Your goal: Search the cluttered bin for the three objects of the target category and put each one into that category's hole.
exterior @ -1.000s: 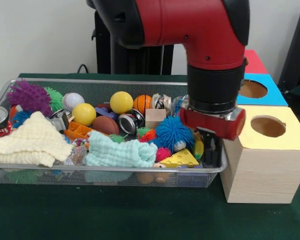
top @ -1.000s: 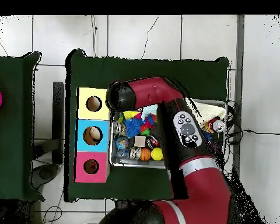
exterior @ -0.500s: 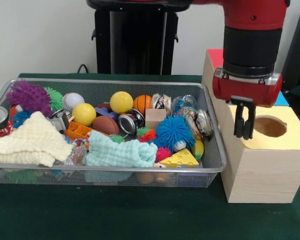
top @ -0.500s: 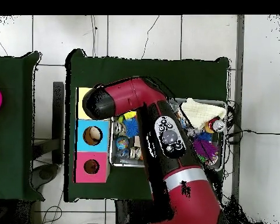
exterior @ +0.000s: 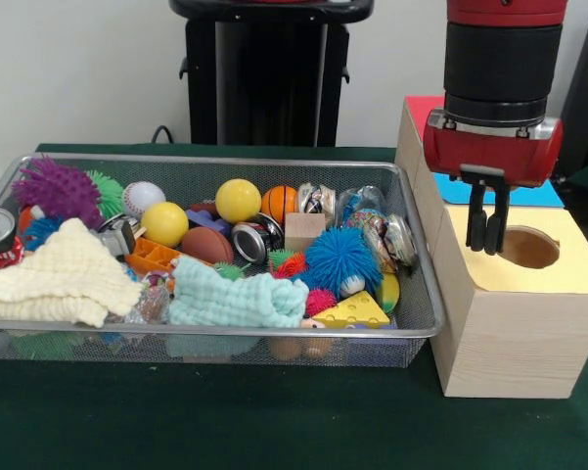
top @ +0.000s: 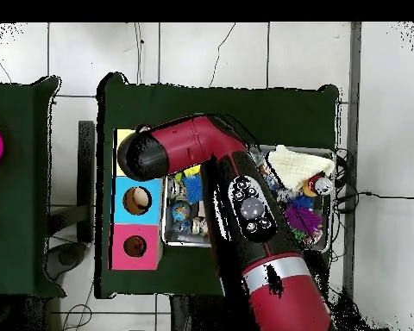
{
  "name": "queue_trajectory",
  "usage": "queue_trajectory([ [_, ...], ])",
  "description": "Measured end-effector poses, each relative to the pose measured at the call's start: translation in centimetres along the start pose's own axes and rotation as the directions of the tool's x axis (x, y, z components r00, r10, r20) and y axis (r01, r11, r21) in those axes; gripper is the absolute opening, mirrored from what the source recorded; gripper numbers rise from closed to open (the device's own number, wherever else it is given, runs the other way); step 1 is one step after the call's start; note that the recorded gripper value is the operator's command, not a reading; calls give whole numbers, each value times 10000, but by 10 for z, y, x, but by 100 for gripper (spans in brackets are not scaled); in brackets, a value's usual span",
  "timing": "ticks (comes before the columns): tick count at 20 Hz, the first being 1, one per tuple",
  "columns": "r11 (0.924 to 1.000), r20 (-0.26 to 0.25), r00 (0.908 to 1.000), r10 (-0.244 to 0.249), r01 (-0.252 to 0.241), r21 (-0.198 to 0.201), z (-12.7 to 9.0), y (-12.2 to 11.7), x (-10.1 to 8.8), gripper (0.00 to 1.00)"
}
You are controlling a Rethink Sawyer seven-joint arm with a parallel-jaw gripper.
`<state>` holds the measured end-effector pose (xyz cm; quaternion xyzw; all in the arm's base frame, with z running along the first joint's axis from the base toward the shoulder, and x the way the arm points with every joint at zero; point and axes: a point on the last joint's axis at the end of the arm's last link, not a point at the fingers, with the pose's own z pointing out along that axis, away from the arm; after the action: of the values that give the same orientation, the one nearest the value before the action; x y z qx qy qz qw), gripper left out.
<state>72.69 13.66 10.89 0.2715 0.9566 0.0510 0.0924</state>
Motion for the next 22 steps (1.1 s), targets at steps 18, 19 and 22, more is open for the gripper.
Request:
queue_trajectory([
  [18, 9922, -149, 9923, -1229, 1226, -223, 2, -4, 4, 0],
  [19, 9905, -186, 9906, -1356, 1351, -256, 2, -5, 5, 0],
  [22, 9831, -322, 9830, -1809, 1799, -332, 3, -9, 8, 0],
])
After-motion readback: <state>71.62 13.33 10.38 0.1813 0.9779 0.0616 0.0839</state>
